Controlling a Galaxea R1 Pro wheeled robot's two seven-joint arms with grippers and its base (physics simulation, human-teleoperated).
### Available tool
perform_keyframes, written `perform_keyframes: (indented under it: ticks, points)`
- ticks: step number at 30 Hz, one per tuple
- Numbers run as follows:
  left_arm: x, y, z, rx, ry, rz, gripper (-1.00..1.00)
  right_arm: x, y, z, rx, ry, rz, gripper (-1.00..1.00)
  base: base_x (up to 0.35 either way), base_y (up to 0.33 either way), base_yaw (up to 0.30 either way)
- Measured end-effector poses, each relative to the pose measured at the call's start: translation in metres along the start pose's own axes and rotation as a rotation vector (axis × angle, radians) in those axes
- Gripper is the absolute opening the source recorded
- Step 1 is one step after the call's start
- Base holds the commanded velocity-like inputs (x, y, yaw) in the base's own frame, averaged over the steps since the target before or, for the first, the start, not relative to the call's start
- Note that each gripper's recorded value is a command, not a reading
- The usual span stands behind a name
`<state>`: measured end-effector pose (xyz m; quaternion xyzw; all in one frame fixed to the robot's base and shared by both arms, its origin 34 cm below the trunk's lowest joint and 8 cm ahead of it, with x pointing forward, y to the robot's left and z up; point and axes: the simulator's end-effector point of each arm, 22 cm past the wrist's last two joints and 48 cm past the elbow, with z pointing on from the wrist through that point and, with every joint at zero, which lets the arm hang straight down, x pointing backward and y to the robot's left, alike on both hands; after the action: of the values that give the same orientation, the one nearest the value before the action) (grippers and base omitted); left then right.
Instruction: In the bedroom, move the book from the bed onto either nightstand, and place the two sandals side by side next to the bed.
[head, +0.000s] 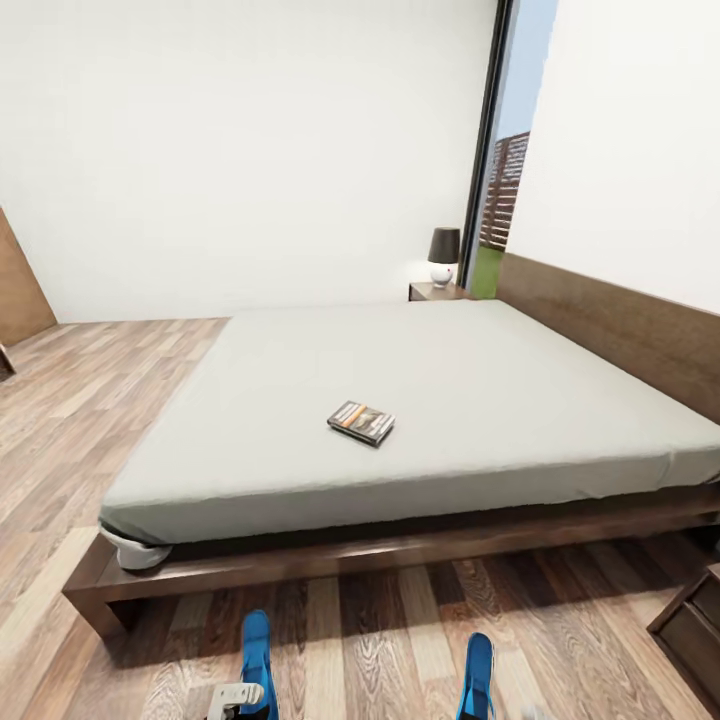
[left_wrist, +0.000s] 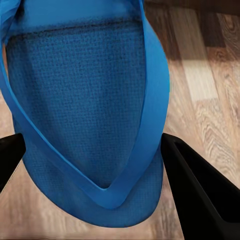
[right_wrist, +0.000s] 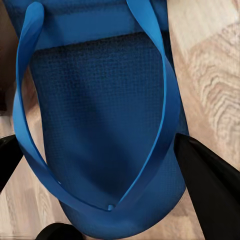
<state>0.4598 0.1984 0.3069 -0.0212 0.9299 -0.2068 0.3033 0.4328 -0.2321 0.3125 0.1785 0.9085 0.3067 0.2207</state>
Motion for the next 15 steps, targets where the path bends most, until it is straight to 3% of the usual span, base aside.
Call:
perform_keyframes:
  ticks: [7, 15]
  points:
    - [-0.0002, 0.0000, 0.0000, 0.000, -0.001, -0.001, -1.00, -0.0011, -0.0005, -0.0004, 0.000, -0.002, 0.001, -1.00, 0.000, 0.000, 0.260]
    - [-0.0002, 0.0000, 0.0001, 0.000, -0.001, -0.001, -1.00, -0.0049, -0.0053, -0.0034, 0.007, -0.008, 0.001, -1.00, 0.000, 0.000, 0.022]
